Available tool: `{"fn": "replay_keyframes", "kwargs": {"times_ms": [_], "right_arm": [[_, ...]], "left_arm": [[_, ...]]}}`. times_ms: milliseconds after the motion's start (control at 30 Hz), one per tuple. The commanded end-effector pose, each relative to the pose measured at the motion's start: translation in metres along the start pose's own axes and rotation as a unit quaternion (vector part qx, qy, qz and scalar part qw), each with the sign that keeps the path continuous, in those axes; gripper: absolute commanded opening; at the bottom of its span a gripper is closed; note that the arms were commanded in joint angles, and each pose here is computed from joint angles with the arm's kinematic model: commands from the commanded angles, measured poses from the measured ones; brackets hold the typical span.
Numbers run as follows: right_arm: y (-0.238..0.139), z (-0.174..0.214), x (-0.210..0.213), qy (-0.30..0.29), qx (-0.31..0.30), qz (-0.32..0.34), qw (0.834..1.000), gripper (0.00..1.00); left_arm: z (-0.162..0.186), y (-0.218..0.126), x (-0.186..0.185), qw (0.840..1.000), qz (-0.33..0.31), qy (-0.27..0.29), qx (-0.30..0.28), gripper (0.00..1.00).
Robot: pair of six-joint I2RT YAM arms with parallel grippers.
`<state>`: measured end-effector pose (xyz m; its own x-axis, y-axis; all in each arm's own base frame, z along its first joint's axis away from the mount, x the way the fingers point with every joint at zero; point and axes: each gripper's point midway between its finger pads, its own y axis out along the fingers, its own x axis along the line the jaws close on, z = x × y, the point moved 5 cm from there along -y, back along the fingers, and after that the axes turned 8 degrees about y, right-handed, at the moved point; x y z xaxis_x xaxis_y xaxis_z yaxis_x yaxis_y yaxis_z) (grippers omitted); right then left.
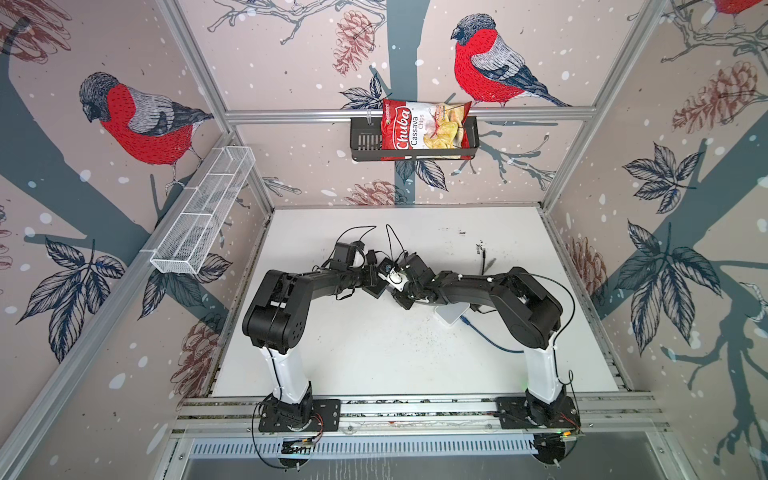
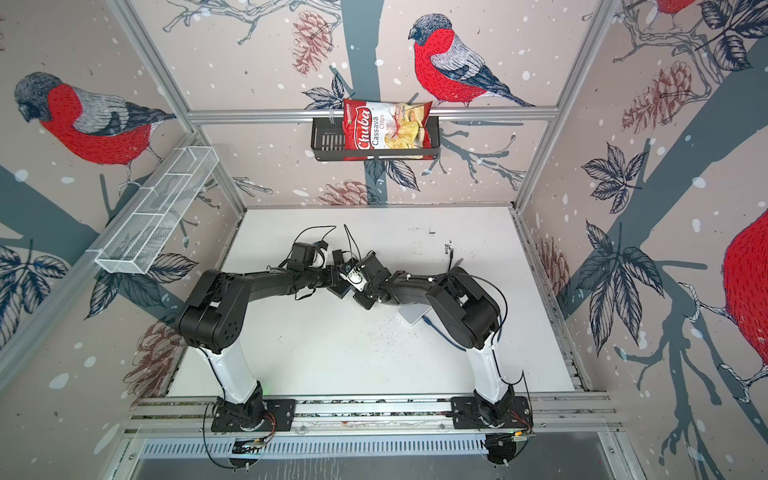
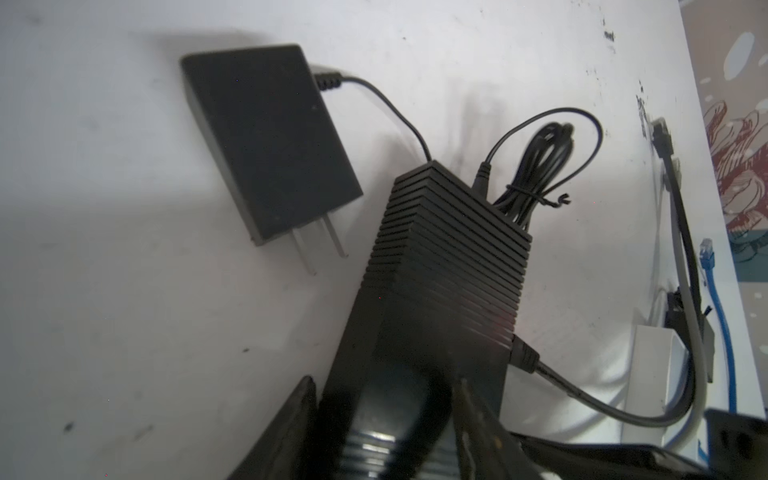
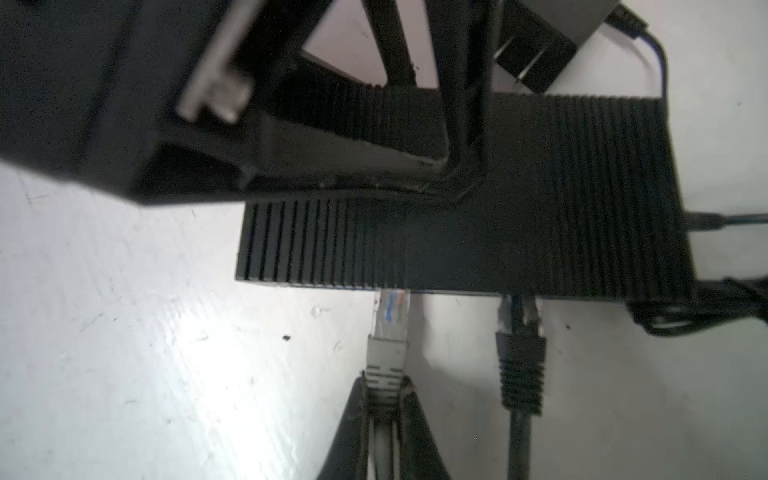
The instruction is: Insert the plug into the switch port
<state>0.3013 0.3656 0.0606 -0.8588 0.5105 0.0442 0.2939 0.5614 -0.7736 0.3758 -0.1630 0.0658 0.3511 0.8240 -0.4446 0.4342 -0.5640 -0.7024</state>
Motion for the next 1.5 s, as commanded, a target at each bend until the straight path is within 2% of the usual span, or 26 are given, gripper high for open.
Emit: {"fn": "replay_keyframes", "kwargs": {"times_ms": [0,333,767,933,1133,1467], "right_arm": [[0.002,-0.016,-0.001,-0.029,-0.036,-0.018,0.999,0.06],[0.008,-0.030,-0.003,0.043,-0.060,-0.007,0.997,0.06],[0.011,-0.052,0.005,0.002,-0.094,-0.032,0.995,0.07],[0.016,-0.054,0.006,-0.006,-0.089,-0.045,0.995,0.10],[0.013,-0.046,0.004,-0.005,-0.087,-0.042,0.995,0.11],[0.010,-0.071,0.000,0.010,-0.128,-0.055,0.990,0.13]], "left_arm": [[0.035,0.001,-0.008,0.995,0.035,-0.022,0.085,0.51],[0.046,0.006,-0.027,0.995,0.025,-0.013,0.099,0.51],[0.059,0.022,-0.044,0.990,0.065,0.004,0.122,0.50],[0.062,0.024,-0.046,0.989,0.073,0.006,0.125,0.50],[0.060,0.025,-0.048,0.989,0.083,0.010,0.124,0.50],[0.063,0.027,-0.053,0.987,0.100,0.005,0.123,0.50]]}}
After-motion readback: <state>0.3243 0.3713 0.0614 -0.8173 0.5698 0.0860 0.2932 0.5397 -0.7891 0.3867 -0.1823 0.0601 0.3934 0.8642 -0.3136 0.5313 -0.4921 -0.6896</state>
